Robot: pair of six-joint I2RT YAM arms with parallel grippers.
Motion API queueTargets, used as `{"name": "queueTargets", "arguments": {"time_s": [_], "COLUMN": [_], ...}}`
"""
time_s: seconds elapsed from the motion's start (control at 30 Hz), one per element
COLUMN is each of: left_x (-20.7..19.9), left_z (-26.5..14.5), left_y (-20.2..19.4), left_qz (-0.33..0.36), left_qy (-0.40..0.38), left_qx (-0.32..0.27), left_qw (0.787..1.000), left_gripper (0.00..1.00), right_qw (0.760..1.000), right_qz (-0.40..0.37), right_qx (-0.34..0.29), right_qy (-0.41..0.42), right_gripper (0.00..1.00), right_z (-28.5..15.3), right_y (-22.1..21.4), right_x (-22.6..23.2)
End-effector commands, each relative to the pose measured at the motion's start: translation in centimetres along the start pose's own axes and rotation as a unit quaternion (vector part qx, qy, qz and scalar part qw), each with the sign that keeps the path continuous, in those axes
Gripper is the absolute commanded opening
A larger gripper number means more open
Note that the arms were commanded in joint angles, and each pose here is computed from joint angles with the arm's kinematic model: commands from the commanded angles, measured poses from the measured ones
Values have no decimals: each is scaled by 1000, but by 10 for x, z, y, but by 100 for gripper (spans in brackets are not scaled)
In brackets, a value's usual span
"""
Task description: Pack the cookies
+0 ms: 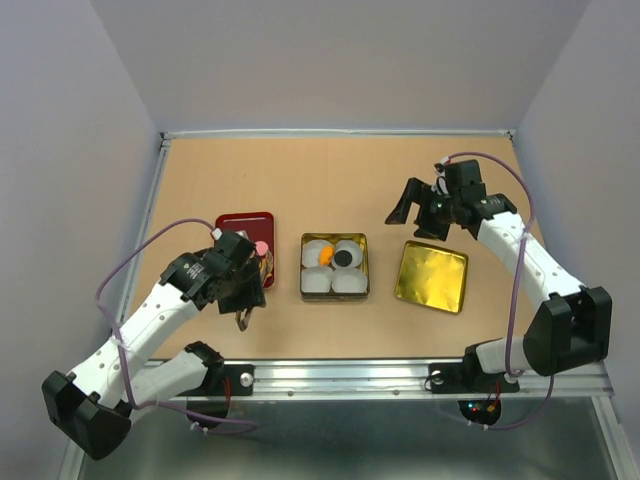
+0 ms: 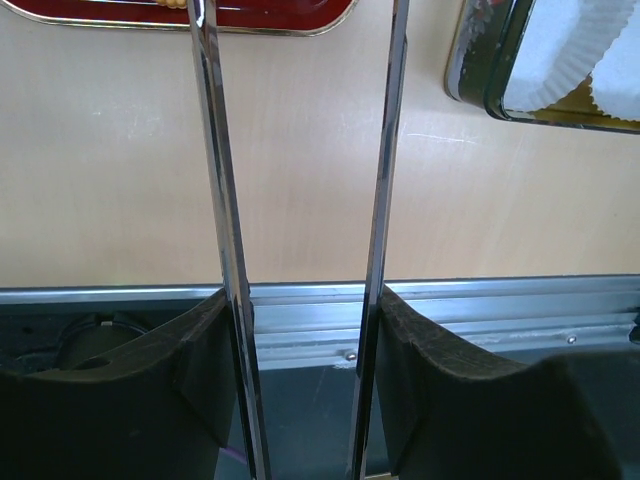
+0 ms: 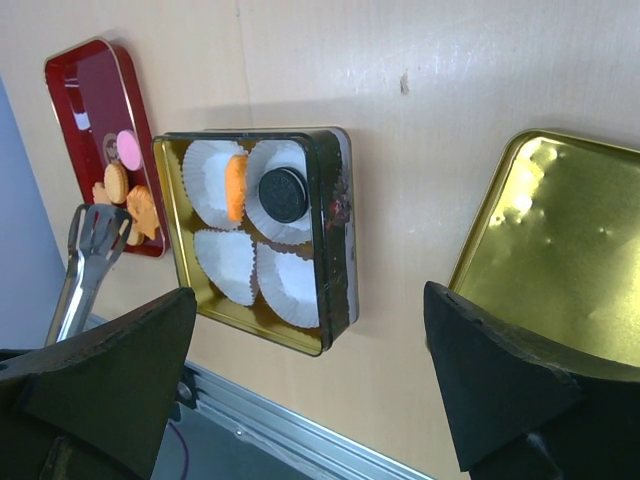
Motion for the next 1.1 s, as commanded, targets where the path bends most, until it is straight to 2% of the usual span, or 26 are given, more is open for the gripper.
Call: {"name": "queueTargets", "arguments": {"time_s": [0.0, 0.3, 0.53, 1.07], "left_x": [-2, -3, -11, -30], "left_z": [7, 24, 20, 10], "left_y": [-2, 0, 8, 9], "left_qz": [6, 16, 15, 18], "left_qy": [-3, 14, 3, -43], "left_qx": [10, 21, 9, 25], "left_qw": [1000, 1000, 1000, 999], "left_gripper": [59, 56, 51, 43], "right_qw": [999, 999, 999, 1000], "right_qz": [-9, -13, -15, -14], "right_qx": [-30, -29, -27, -23], "right_qy": [19, 16, 13, 14], "right_gripper": [100, 100, 100, 100], "right_z": [-9, -10, -7, -5], "right_y": [7, 3, 2, 3], "right_x": [7, 4, 2, 2]}}
Point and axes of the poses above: each gripper's point midway between its finger pads, its own z axis out along the fingers, its own x axis along the line the jaws close on, y = z × x, the point moved 3 cm from there along -z, back along the fingers, and after that the axes turned 7 degrees about -z, right-handed, at the moved point
